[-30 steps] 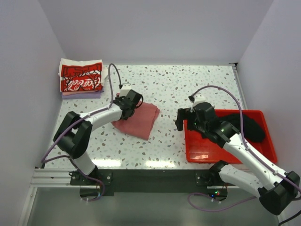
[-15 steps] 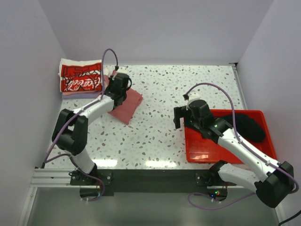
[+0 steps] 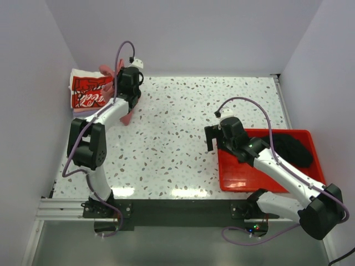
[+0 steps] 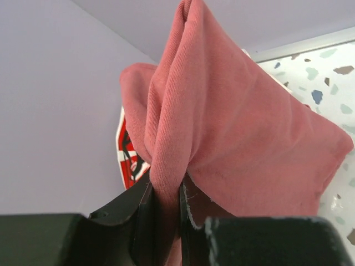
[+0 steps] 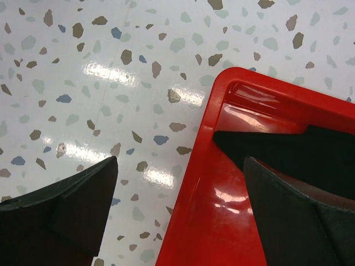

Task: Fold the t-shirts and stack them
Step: Neatly place the folded tshirt to the corner

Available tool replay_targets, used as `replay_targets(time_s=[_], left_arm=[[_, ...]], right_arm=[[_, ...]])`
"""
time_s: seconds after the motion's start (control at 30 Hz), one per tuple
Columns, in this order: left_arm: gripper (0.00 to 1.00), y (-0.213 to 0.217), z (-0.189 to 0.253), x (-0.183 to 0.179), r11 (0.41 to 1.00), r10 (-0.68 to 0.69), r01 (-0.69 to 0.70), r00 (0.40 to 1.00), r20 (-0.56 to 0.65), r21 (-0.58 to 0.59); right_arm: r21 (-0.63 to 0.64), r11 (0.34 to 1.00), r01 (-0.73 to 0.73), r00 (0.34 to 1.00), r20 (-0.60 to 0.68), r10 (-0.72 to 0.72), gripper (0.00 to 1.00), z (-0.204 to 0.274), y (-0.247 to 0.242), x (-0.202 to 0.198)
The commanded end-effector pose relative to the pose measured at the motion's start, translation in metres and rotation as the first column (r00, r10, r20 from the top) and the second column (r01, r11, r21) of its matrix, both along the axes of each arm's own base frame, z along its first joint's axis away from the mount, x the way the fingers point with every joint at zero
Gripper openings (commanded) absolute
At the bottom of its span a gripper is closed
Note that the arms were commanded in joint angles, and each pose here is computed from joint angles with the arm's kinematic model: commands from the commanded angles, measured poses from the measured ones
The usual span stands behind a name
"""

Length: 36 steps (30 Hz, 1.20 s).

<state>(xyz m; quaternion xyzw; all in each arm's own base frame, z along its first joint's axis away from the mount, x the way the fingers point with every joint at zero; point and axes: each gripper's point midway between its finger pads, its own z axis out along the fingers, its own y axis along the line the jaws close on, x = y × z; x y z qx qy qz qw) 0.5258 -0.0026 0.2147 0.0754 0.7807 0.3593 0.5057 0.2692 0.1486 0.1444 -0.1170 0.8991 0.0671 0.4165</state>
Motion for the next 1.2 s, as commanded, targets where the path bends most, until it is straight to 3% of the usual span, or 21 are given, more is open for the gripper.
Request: replay_targets(time_s=[0.0, 0.7, 0.93, 1.17], left_arm=[[0.0, 0.015, 0.068, 0.015, 0.997, 0.032, -0.041, 0.988, 0.149, 0.061], [0.0, 0.013, 0.149, 0.023, 0.999, -0.024, 0.013, 0.964, 0.264, 0.045], [0.0, 0.015, 0.146, 0.027, 0.999, -0.023, 0.01, 0.965, 0.262, 0.052], [0.0, 0.037, 0.114, 0.035, 0.997, 0.021, -0.036, 0.974, 0.226, 0.062]], right_arm=[[-0.01, 1.0, 0.023, 0.999, 0.043, -0.023, 0.99, 0.008, -0.003, 0.009], [-0.046, 0.998, 0.032, 0.999, 0.017, -0.031, 0.99, 0.0, -0.005, 0.01], [-0.054, 0.998, 0.042, 0.999, 0.023, -0.04, 0.99, 0.004, -0.008, 0.01], [-0.065, 0.996, 0.053, 0.999, 0.008, -0.053, 0.99, 0.007, -0.011, 0.009]])
